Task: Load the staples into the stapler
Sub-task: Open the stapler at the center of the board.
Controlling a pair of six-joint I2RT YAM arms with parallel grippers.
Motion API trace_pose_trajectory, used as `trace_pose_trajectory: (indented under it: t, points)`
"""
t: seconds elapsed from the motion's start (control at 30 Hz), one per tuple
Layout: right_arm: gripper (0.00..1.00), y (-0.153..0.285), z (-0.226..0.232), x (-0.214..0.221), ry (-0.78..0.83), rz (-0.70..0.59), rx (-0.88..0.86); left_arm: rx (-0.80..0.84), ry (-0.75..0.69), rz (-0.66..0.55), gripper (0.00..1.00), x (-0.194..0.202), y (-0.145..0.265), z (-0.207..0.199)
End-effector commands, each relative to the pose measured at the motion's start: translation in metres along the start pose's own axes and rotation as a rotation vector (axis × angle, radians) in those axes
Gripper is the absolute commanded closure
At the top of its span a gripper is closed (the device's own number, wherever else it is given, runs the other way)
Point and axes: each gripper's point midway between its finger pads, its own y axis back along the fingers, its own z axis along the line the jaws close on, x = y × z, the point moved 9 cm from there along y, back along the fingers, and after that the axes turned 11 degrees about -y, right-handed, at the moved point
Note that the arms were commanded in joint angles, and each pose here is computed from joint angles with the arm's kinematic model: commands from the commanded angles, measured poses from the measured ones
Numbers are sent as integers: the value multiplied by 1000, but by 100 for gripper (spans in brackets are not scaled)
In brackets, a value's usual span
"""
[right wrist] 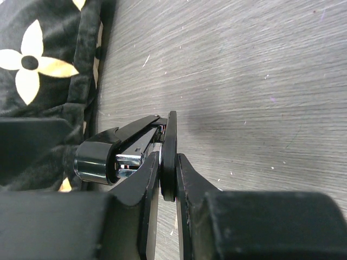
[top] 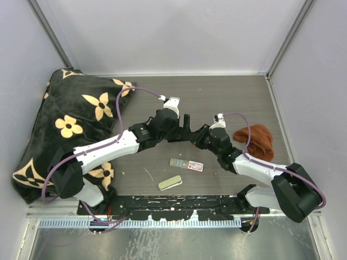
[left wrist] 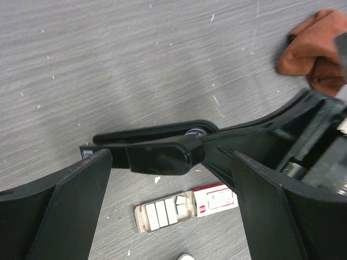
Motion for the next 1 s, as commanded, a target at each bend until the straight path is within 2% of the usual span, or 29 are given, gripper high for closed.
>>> trace_pose_trajectory:
  t: [0.0,0.43,0.6,0.97]
  points:
    - [99,0,49,-22,-6,-121,-171,-41,46,7,6,-3,-8,-6]
    - [99,-1,48,-17,2,-98,-164,-88,1,56,3,9,-30,-5]
    - [99,1,46,-16,-2,-94,-163,-114,-3,37,4,11,-32,-1]
    - [99,8,41,-16,10,-109,-130,-165,-21,32,17,14,-24,13]
